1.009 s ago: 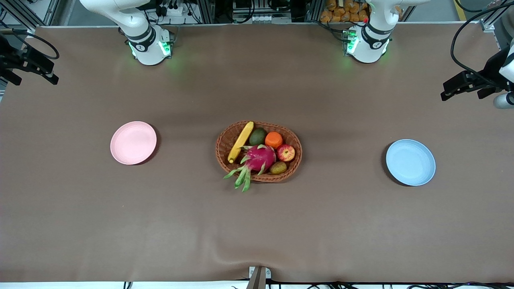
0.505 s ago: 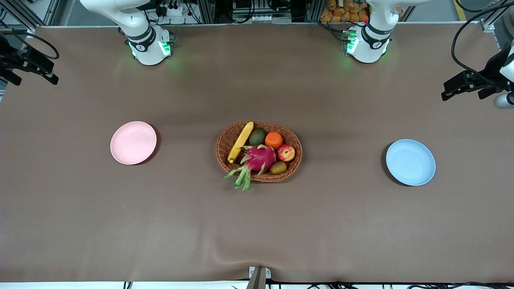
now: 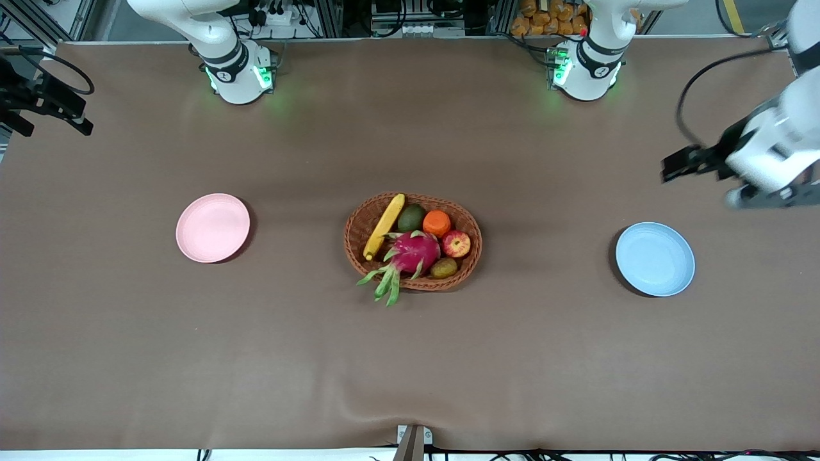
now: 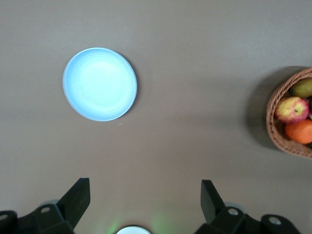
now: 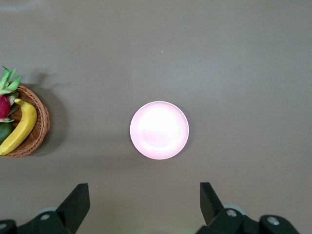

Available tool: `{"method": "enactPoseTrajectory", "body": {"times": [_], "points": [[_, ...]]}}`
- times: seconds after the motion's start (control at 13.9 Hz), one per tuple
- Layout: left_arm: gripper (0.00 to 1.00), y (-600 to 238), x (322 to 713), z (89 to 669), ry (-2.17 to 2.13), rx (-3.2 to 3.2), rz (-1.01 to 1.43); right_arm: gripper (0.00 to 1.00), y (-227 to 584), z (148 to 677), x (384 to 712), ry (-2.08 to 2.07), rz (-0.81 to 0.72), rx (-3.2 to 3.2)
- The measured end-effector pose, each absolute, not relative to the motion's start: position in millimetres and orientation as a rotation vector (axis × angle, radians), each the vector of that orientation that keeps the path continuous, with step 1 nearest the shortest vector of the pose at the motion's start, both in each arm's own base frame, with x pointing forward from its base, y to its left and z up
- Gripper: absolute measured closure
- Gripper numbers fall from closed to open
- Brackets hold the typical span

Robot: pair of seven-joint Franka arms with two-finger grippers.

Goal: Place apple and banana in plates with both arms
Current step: 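Move the left gripper over the basket toward the red apple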

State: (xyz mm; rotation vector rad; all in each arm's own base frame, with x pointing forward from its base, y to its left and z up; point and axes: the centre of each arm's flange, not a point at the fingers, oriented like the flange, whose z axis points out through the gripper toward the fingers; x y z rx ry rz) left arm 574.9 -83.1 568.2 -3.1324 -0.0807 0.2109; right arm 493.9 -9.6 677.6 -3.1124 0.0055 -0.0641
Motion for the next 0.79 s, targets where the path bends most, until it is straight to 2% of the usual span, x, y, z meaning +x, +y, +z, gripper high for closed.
{"method": "enactPoseTrajectory", "body": {"times": [0.43, 0.79], "points": [[0.0, -205, 610, 448, -0.307, -3.088, 0.249, 0.0, -9, 676, 495, 0.005, -0.058, -3.113], [0.0, -250, 626, 389, -0.453, -3.162, 0.354, 0.0, -8, 672, 499, 0.003, -0.063, -3.115]]}}
